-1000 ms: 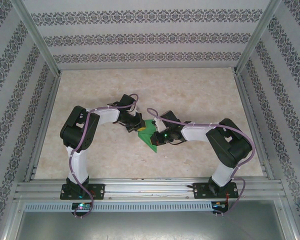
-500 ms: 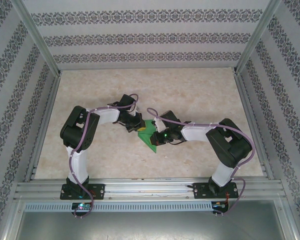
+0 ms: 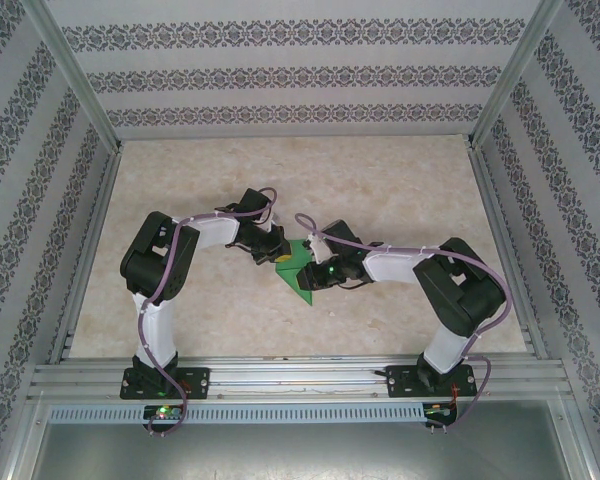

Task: Fold a paper plane with a square sheet of paper (fold left side to right side)
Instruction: Third fold the triangle at the center of the table.

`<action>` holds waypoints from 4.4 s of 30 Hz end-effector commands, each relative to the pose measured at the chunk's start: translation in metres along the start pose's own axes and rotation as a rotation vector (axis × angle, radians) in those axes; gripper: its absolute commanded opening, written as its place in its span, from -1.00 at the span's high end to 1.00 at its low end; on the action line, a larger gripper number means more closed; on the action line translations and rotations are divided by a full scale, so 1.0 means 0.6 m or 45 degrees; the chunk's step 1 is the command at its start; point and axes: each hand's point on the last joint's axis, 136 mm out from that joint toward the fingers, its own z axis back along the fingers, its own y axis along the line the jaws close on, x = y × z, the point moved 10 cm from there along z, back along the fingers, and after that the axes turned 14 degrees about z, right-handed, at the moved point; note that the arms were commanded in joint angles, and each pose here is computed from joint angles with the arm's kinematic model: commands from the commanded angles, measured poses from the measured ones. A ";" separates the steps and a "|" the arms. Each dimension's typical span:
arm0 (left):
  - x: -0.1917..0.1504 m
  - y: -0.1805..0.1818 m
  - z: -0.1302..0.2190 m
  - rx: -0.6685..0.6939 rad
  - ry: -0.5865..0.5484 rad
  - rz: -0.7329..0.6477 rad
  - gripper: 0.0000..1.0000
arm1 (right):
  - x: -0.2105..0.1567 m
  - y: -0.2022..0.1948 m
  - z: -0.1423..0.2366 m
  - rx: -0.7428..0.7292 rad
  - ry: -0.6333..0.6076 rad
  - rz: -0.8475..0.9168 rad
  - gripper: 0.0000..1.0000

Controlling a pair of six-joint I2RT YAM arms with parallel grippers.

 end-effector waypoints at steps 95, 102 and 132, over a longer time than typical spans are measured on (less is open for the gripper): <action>-0.010 -0.041 0.086 -0.025 -0.198 -0.131 0.75 | -0.023 -0.033 -0.032 -0.150 0.185 -0.098 1.00; -0.052 -0.027 0.108 -0.131 -0.172 -0.225 0.88 | -0.025 -0.035 -0.032 -0.156 0.191 -0.104 1.00; -0.094 0.046 -0.006 -0.055 0.021 -0.136 0.91 | -0.036 -0.040 -0.036 -0.175 0.245 -0.119 1.00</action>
